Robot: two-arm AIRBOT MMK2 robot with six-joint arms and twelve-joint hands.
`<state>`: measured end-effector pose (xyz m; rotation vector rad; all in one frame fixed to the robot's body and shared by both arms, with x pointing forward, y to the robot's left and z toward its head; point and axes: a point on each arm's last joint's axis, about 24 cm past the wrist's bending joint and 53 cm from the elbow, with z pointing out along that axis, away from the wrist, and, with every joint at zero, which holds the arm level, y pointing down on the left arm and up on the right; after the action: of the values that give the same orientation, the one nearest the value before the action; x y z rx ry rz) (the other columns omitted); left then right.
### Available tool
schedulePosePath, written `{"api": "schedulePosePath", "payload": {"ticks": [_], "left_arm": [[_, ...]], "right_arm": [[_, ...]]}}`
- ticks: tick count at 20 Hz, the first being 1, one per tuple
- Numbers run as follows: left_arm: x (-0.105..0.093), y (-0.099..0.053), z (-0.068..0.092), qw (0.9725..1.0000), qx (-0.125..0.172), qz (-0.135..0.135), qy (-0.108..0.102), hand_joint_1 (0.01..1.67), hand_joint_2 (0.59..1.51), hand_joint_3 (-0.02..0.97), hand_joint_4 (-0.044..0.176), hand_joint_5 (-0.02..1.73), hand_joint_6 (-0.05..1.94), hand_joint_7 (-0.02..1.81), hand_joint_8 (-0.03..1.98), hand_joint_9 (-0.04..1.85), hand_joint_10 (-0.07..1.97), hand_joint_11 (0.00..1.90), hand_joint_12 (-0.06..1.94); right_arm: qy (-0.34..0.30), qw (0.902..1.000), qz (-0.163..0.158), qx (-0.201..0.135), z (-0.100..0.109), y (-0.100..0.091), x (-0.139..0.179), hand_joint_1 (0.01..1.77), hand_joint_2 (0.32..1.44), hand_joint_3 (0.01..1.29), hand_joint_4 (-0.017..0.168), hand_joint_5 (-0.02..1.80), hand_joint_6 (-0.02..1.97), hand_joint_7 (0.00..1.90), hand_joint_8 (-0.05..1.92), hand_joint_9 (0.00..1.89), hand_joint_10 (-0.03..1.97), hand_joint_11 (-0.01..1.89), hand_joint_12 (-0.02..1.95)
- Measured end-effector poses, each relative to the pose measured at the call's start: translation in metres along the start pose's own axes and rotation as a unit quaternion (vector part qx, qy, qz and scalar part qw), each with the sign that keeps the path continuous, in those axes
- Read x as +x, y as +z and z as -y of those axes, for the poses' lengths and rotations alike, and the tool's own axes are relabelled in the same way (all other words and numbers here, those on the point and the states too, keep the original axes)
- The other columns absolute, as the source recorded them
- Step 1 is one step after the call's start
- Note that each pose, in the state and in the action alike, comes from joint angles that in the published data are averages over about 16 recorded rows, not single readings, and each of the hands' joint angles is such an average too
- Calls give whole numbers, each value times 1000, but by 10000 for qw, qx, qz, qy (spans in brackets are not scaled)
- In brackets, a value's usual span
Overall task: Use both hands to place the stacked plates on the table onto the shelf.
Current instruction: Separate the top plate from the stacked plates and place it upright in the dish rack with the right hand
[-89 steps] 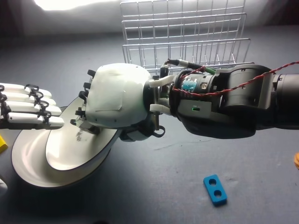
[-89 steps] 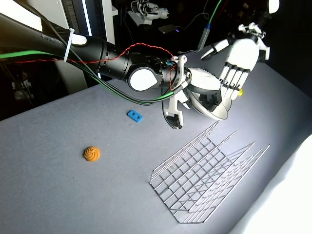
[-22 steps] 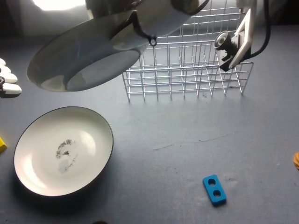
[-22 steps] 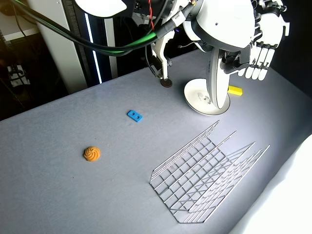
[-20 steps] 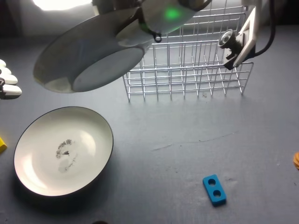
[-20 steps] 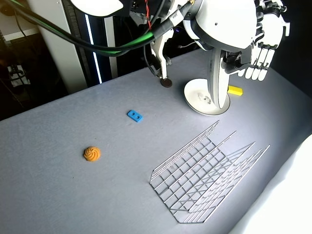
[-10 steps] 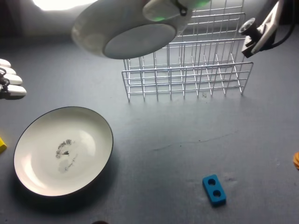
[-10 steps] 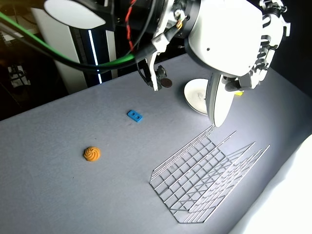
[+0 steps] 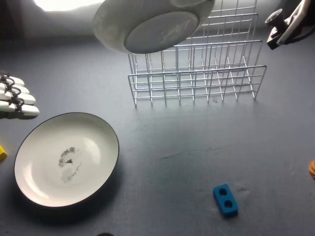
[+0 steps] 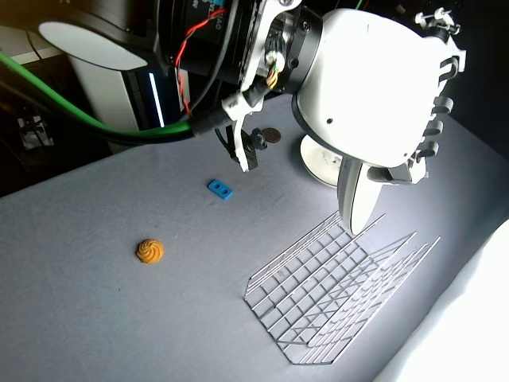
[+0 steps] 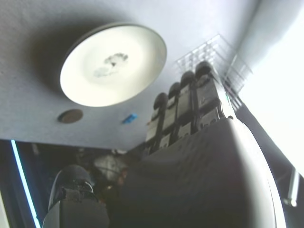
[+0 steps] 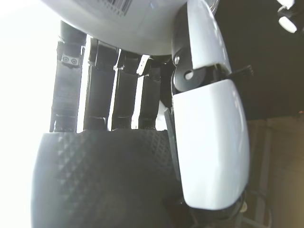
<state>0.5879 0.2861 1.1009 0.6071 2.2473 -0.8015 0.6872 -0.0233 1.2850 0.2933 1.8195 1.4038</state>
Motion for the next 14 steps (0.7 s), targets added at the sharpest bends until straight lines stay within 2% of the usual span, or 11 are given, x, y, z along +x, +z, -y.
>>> {"api": "schedulePosePath", "payload": {"ticks": [14], "left_arm": [[42,18,-12,9982,-220,-494,-268,22,981,19,2,20,18,10,-3,20,4,15,-1]], "right_arm": [[641,9963,474,332,38,-5,-48,1212,1028,19,15,914,950,1007,932,1231,-6,752,1098]]}}
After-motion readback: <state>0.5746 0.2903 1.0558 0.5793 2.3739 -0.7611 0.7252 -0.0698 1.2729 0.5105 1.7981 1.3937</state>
